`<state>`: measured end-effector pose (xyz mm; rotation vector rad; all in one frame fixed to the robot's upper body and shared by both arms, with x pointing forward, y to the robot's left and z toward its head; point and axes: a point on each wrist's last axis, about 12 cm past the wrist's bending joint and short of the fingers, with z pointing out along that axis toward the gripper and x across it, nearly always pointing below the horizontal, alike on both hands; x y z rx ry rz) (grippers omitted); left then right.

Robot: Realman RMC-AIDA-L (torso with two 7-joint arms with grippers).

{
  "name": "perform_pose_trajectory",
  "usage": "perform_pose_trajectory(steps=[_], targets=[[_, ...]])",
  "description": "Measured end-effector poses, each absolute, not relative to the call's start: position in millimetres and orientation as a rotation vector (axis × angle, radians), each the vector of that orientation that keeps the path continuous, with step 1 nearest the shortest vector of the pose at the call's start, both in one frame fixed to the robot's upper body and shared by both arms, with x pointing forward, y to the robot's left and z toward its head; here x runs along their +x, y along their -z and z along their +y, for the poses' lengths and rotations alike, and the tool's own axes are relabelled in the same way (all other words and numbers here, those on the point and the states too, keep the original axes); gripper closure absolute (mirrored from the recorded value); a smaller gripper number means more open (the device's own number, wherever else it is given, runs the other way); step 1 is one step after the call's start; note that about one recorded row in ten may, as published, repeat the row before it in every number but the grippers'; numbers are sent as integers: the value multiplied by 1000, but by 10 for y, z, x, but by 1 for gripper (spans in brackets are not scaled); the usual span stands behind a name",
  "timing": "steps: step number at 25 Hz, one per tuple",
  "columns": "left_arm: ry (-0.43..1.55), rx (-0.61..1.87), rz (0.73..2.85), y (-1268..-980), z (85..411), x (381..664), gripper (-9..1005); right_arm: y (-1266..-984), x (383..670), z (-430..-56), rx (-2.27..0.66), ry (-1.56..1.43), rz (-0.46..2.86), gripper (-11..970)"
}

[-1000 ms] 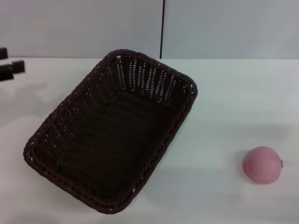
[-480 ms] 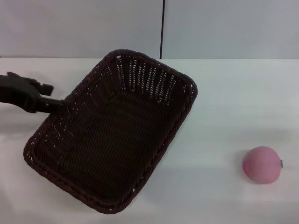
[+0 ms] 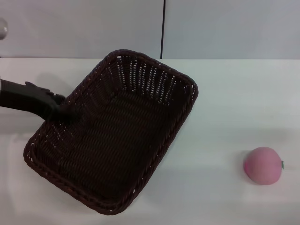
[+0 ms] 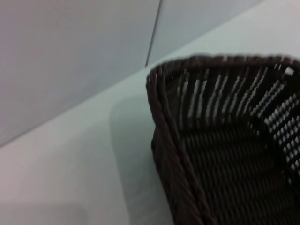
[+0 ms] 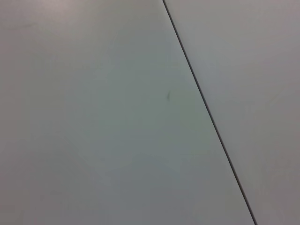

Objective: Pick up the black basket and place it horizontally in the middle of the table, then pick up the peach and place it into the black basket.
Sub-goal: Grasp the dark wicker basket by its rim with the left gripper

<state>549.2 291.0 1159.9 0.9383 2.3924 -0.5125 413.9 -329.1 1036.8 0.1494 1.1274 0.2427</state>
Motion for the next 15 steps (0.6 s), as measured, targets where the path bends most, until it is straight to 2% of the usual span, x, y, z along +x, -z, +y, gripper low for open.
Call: perform_pose_trajectory(steps=[7,15], targets=[[437,1047,2445,-11502,2734,5574,292,-10354,4167,-3287,152,-244,1143,347],[410,1073,2444,-11568,2695,5620,297,-10346,4182,-3305,152,-235,1154,347]])
